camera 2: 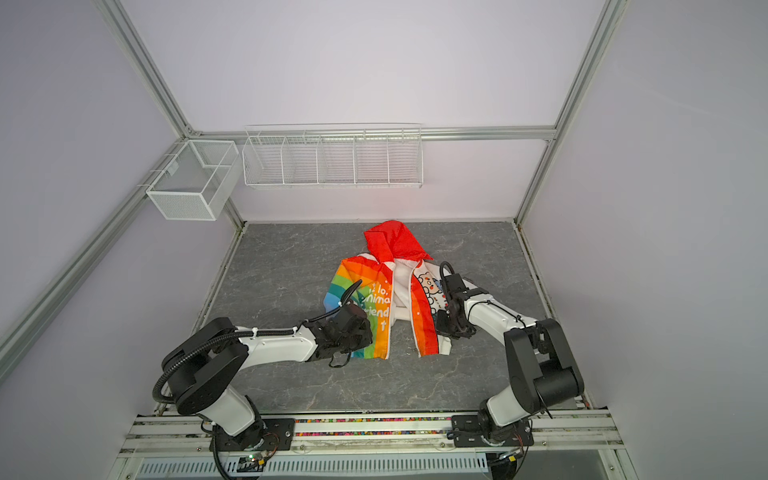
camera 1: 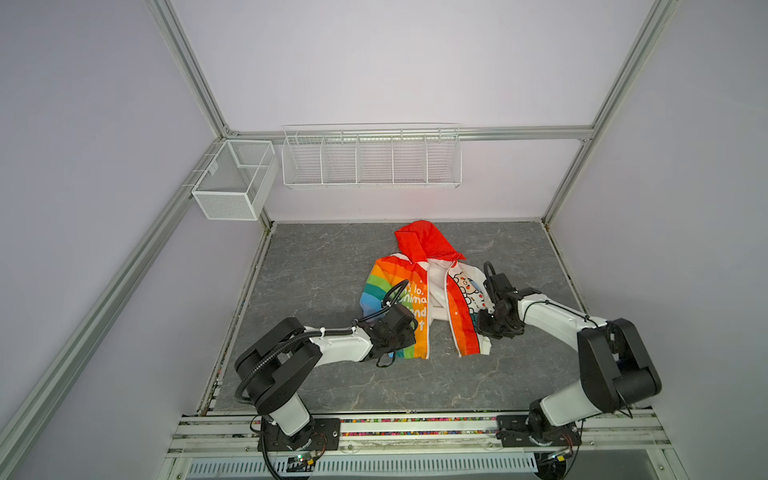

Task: Zip up the jacket
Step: 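Grasp the white front's zipper edge near the hem with the right gripper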

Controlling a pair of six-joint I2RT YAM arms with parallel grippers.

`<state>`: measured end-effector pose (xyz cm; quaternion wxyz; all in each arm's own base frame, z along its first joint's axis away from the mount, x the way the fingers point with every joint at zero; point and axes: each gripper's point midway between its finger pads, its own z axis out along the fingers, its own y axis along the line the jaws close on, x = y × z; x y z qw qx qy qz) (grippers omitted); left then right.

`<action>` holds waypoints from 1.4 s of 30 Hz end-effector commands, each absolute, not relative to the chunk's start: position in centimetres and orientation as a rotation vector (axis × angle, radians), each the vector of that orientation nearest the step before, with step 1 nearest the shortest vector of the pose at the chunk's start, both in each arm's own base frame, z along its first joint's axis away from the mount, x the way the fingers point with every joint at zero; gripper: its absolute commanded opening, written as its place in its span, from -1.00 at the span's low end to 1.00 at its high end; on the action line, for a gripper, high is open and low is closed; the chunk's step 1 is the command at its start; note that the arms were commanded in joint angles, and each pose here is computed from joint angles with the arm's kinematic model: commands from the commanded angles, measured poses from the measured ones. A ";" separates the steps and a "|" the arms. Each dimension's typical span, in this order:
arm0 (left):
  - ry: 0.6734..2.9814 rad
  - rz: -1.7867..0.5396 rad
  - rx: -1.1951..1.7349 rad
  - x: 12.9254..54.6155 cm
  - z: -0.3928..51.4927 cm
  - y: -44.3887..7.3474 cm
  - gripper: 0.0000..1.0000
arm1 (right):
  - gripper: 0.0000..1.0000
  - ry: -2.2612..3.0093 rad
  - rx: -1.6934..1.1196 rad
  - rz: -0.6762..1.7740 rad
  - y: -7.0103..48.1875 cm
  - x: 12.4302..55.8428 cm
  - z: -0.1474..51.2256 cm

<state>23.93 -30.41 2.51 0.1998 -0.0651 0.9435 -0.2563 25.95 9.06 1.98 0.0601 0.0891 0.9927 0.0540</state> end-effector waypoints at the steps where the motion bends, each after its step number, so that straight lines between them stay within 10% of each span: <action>1: 2.679 -0.654 -0.206 23.4 0.9 -29.1 -0.78 | -0.46 2.991 0.293 0.108 8.0 25.8 2.6; 14: 2.613 -0.700 -0.127 24.1 5.8 -29.8 -0.72 | 0.08 2.838 0.075 0.162 11.0 24.9 10.1; 27: 2.627 -0.880 -0.007 23.2 6.6 -34.6 -0.72 | -0.30 2.922 -0.196 0.515 19.8 22.0 7.8; 42: 2.675 -0.846 -0.036 22.9 3.4 -34.2 -0.75 | -0.69 3.072 -0.035 0.339 16.4 21.1 1.0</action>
